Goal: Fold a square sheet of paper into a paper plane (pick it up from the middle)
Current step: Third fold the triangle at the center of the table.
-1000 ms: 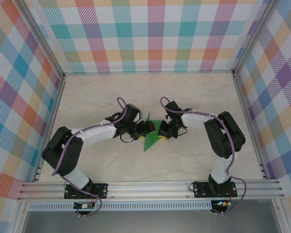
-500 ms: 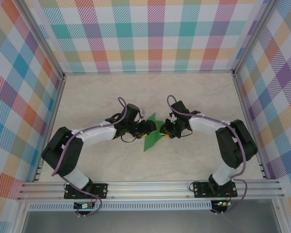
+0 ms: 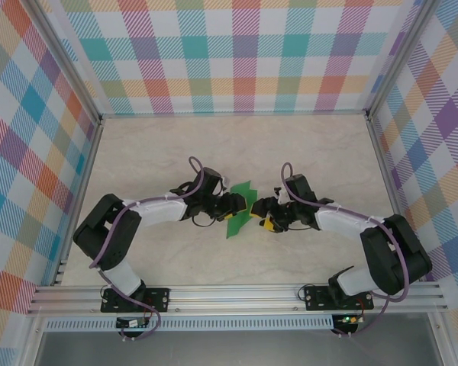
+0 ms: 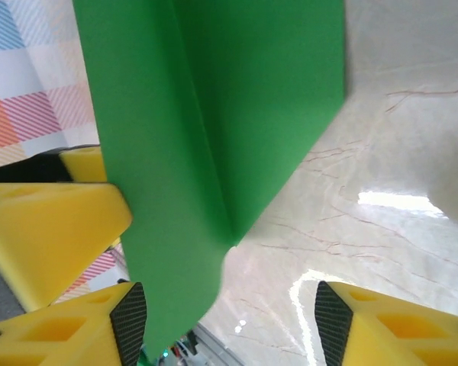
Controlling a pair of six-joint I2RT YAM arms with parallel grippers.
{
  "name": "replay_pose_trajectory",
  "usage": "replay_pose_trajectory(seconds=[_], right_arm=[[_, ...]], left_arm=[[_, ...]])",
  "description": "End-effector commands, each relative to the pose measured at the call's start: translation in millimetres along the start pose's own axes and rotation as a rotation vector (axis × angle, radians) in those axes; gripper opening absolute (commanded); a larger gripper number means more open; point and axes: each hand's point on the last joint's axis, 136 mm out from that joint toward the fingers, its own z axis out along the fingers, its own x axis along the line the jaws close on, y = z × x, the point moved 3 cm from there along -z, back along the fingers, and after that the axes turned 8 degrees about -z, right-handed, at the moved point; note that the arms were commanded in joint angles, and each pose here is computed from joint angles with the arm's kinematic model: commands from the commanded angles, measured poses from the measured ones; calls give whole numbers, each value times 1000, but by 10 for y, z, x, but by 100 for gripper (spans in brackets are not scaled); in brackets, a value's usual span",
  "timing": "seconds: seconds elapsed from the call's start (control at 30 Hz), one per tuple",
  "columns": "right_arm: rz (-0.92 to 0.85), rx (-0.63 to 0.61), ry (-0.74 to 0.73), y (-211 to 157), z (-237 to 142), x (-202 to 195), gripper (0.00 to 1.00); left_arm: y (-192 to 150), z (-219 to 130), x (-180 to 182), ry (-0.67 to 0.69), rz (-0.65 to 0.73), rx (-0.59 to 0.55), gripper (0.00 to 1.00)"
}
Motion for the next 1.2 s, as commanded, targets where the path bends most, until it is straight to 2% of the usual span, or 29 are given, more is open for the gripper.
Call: replay_pose_trajectory(seconds=[0.0, 0.2, 0.5, 0.63, 0.93, 1.07, 1.17], right_arm=[[-43, 18, 88, -53, -8, 150, 64], [-51, 35, 94, -115, 48, 137, 65], [-94, 65, 112, -207, 107, 164, 72], [-81, 75, 83, -209, 172, 104, 68], [-27, 60, 5, -236, 220, -55, 43], [37, 31, -47, -242, 188, -157, 21], [89, 27, -98, -253, 159, -216, 10]], left_arm=[[-12, 60, -27, -35, 2, 15, 59], [-2, 103, 12, -23, -6, 17, 61], [14, 141, -37, -50, -16, 27, 76], [26, 141, -30, -41, -19, 20, 76], [36, 130, 72, 4, -32, 2, 66], [58, 141, 104, 16, -40, -4, 57], [78, 138, 107, 17, -41, -8, 53]])
